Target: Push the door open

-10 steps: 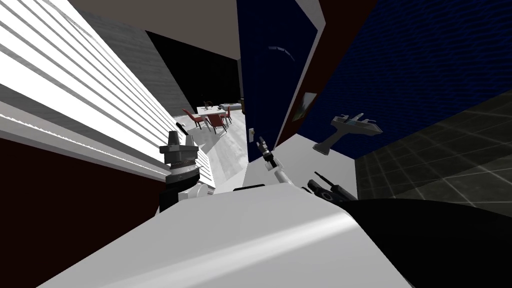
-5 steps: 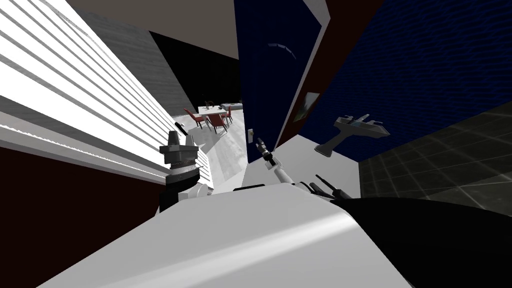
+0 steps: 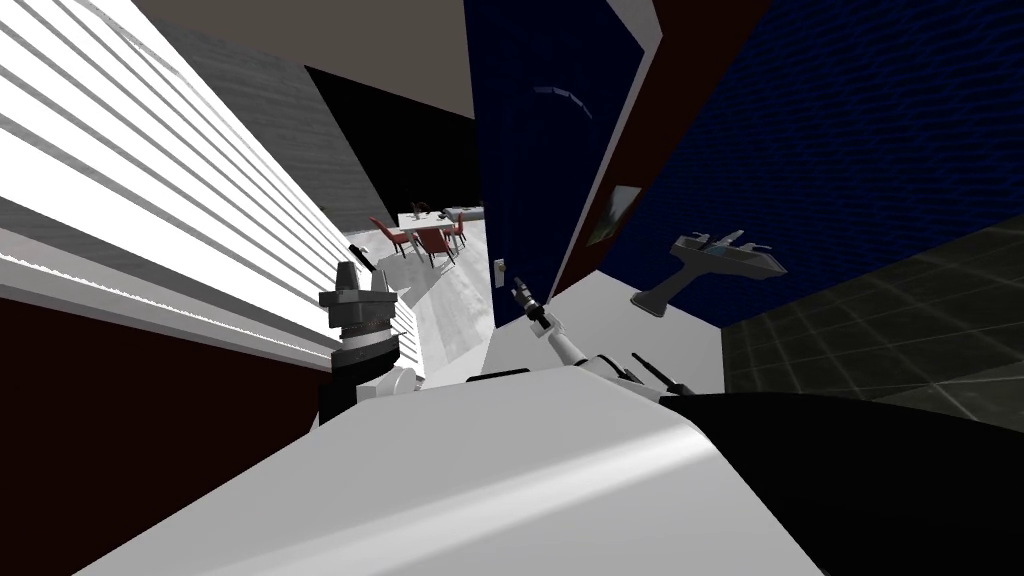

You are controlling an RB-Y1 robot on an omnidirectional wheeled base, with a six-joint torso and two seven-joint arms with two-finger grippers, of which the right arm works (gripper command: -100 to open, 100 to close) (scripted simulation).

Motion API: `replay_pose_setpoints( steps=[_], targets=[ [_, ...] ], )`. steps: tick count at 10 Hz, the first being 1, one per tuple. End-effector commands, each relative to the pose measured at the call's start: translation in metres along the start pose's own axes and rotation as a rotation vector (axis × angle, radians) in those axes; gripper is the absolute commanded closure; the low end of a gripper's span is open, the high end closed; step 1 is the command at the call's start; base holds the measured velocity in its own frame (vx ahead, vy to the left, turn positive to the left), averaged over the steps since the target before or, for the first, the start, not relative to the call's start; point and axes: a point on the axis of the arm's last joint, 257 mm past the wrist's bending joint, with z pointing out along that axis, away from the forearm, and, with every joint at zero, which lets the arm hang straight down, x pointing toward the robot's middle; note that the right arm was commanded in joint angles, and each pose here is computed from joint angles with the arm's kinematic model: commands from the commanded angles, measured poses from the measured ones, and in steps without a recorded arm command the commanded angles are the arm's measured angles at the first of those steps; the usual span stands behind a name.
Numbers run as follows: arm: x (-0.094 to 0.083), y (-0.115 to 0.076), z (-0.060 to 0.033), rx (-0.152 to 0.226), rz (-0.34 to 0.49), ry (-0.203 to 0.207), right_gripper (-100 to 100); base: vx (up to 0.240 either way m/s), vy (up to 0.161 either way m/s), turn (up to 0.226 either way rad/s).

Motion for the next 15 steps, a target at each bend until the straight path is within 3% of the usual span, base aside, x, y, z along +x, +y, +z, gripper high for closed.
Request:
replay_pose_setpoints(
  steps=[1, 10, 12, 15],
  targets=[
    [-0.003, -0.009, 0.0037, 0.028, -0.001, 0.008, -100, 0.036, -0.088, 0.061],
    [-0.021, -0.051, 0.0063, 0.163, -0.005, 0.014, -100, 0.027, -0.062, 0.031],
    [-0.024, -0.057, 0.0066, 0.184, -0.006, 0.013, -100, 0.016, -0.046, 0.021],
    [-0.024, -0.054, 0.0069, 0.177, -0.006, 0.007, -100, 0.090, 0.023, 0.022]
  ],
)
